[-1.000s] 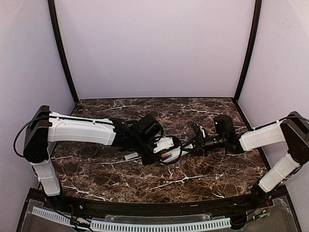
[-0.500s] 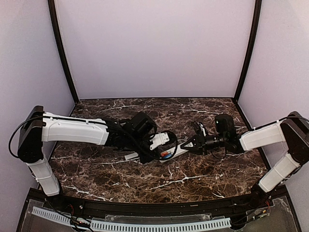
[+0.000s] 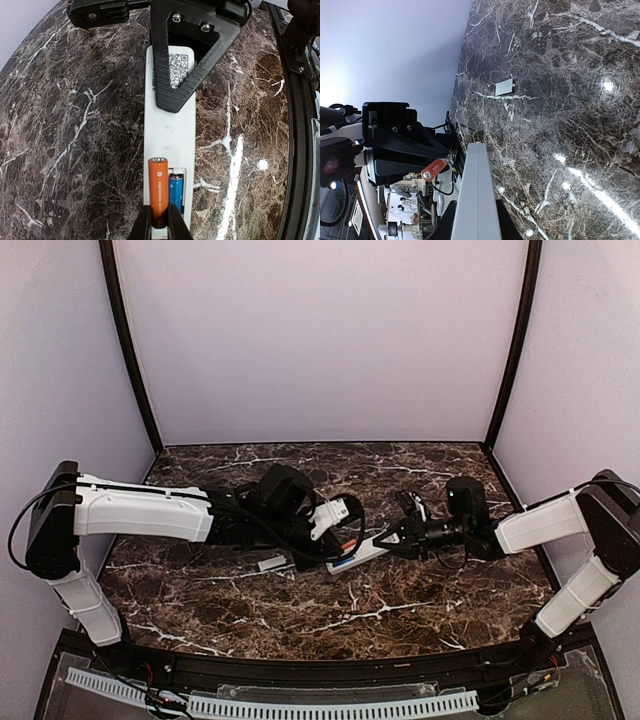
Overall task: Load the batteries into the remote control
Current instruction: Pick up the battery from the battery compartment, then load the battery into the battery compartment.
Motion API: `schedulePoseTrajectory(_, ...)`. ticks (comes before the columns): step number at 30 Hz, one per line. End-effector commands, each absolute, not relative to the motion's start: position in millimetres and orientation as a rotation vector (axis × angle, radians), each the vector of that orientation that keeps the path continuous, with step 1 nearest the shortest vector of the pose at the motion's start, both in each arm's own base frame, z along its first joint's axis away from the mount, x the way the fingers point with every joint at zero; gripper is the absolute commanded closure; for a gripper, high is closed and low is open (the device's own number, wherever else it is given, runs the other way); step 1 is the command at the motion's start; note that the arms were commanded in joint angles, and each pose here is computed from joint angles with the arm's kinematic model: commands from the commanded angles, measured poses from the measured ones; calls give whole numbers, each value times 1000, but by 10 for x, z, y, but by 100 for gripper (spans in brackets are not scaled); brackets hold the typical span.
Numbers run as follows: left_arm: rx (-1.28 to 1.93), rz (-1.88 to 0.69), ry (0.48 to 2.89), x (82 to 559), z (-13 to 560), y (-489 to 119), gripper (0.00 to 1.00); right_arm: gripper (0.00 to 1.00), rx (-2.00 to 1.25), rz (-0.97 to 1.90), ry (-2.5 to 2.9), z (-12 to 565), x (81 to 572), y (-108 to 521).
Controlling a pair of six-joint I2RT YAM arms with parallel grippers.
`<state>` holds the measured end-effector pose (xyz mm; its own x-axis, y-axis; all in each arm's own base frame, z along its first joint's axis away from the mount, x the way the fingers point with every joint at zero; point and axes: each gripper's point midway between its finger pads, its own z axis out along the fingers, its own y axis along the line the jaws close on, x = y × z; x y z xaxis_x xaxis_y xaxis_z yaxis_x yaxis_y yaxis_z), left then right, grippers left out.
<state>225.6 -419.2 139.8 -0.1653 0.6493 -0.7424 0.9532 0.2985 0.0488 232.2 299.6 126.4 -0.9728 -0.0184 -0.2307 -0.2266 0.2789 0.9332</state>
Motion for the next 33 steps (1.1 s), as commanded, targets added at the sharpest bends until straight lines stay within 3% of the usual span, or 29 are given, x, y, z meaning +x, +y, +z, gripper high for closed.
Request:
schedulePoseTrajectory(1,1389,-599,1864,2260,1556,-4183,100,100,-252,1796,2324,1319,2335,3003)
schedulePoseTrajectory(33,1431,-624,1876,2242,1386,-4259,100,100,-215,1856,2311,1332,2333,3028)
